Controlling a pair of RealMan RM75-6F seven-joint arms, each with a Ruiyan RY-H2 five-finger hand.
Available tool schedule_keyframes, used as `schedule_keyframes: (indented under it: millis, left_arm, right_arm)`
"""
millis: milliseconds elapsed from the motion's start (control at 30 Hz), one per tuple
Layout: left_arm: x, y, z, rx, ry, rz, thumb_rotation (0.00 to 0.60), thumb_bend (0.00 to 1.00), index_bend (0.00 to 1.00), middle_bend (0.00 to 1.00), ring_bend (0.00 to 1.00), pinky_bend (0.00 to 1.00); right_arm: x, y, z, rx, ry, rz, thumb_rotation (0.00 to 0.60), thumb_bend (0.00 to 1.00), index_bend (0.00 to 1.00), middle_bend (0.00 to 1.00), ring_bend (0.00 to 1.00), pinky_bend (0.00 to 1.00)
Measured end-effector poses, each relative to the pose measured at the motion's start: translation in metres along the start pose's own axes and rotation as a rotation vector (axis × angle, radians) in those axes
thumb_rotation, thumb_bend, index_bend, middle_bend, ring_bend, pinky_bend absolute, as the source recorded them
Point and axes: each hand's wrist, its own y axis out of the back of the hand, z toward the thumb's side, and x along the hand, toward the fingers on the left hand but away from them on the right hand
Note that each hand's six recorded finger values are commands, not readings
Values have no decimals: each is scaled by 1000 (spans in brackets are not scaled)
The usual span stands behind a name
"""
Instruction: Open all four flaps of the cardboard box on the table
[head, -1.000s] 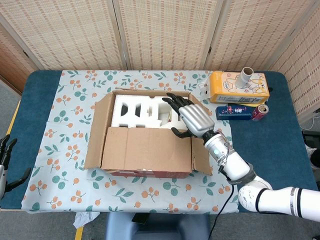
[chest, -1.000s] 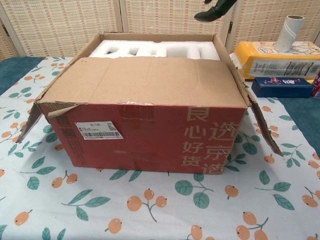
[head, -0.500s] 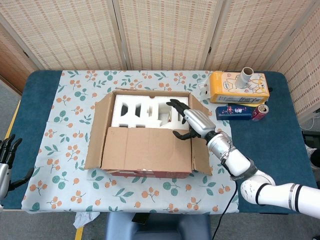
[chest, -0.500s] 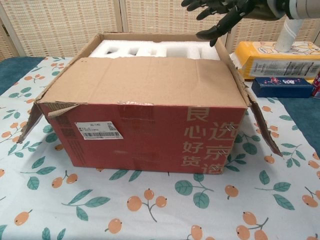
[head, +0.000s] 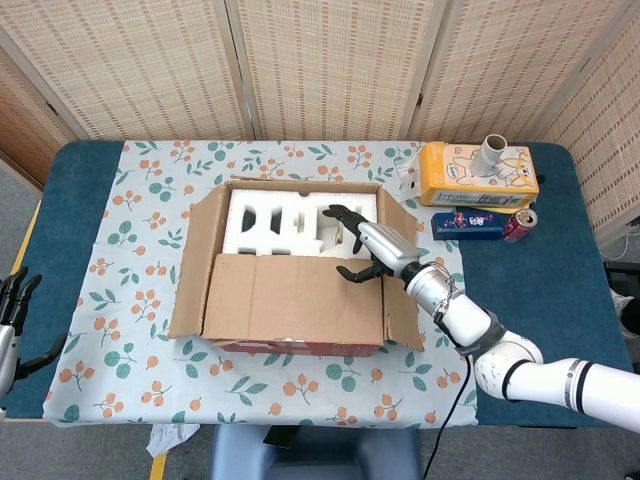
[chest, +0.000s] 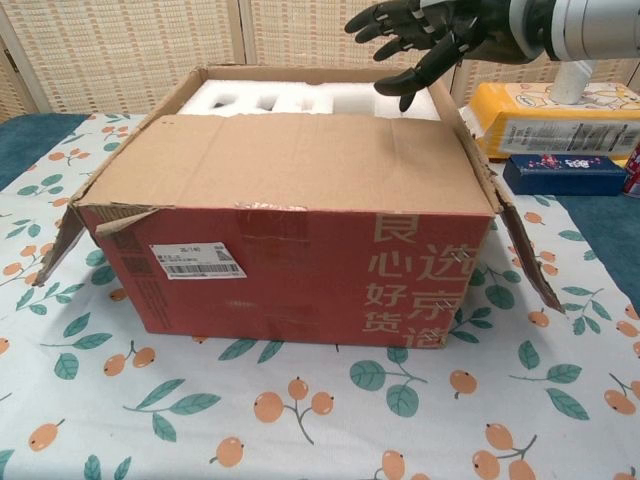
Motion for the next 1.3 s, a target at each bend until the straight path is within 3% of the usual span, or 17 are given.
schedule_keyframes:
  millis: [600, 1300]
  left_arm:
    - [1, -3, -1, 21, 9, -5, 600, 346, 0, 0, 0, 0]
    - [1, -4, -1, 47, 43, -18, 600, 347, 0, 0, 0, 0]
  right_arm:
    - [-11, -4, -21, -33, -36, 23, 600, 444, 0, 0, 0, 359]
    - [7, -5, -12, -93, -28, 57, 600, 444, 0, 0, 0, 384]
